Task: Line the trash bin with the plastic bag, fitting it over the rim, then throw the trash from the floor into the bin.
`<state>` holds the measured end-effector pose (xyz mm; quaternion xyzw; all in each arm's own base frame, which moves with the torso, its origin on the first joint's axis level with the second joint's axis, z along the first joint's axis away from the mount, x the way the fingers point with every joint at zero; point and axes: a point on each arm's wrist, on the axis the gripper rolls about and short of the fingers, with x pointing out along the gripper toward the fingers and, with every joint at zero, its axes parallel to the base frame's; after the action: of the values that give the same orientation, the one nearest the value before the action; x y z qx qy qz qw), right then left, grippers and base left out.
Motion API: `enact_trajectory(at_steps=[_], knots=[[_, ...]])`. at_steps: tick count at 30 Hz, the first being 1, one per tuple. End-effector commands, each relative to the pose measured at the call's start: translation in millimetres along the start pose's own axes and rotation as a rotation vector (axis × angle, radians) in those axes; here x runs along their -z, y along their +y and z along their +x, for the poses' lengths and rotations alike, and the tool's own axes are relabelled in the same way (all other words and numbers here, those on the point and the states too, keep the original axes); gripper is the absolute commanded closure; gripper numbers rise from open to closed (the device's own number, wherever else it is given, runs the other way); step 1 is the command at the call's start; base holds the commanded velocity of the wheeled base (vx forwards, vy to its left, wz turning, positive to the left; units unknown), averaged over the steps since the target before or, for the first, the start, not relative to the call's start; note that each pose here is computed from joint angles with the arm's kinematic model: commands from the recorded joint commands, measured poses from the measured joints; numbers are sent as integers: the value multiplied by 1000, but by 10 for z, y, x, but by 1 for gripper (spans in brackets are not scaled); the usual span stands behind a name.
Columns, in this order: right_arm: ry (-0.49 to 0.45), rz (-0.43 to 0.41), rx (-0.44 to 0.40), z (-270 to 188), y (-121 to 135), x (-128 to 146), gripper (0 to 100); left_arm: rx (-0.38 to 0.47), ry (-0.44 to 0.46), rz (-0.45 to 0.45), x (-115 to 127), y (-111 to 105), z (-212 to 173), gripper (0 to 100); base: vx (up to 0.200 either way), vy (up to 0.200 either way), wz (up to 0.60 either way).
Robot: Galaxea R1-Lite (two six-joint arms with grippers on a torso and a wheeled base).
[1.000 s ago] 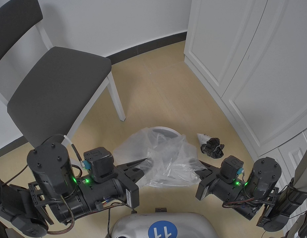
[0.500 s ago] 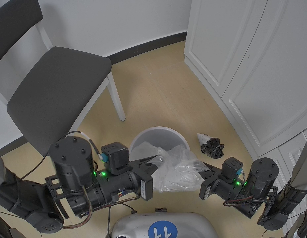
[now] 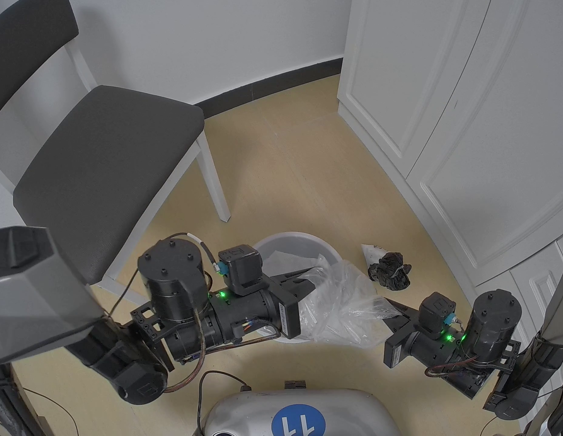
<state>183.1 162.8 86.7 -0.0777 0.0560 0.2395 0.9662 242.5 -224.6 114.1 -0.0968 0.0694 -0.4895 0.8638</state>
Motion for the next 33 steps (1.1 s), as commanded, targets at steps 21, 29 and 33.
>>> enact_trajectory(at_steps=[21,29,33], knots=[[43,-78,-40,-109,75,102,100,108,-90,-188,373,829,772,100,0,0,0],[37,-77,-22,-116,78,85,100,144,-64,-210,494,879,870,100,0,0,0],[42,-79,-35,-116,110,100,100,152,-65,-233,587,912,963,100,0,0,0]])
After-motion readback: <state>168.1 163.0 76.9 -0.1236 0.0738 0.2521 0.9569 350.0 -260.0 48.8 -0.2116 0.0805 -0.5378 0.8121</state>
